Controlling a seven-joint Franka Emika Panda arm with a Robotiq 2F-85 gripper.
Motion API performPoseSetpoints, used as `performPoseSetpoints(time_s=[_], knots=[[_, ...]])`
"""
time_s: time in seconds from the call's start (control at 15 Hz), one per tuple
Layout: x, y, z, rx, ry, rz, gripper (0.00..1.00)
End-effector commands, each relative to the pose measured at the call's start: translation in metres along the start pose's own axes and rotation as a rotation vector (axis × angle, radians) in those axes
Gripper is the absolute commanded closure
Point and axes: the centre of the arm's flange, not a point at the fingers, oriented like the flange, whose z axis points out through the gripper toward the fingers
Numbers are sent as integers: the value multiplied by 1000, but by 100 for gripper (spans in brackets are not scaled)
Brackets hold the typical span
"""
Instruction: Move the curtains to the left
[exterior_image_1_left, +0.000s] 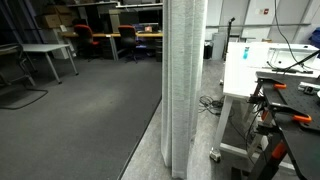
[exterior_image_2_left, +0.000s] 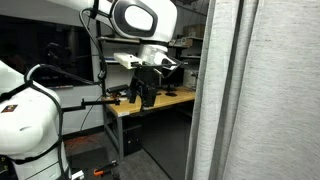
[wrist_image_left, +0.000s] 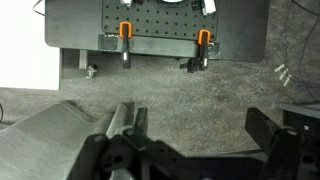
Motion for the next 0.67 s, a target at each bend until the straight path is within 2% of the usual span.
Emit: performPoseSetpoints(time_s=[0.0, 0.4, 0.6], knots=[[0, 0, 0, 0, 0, 0, 0], [2, 0, -2, -2, 13, 2, 0], [3, 0, -8, -15, 67, 7, 0]])
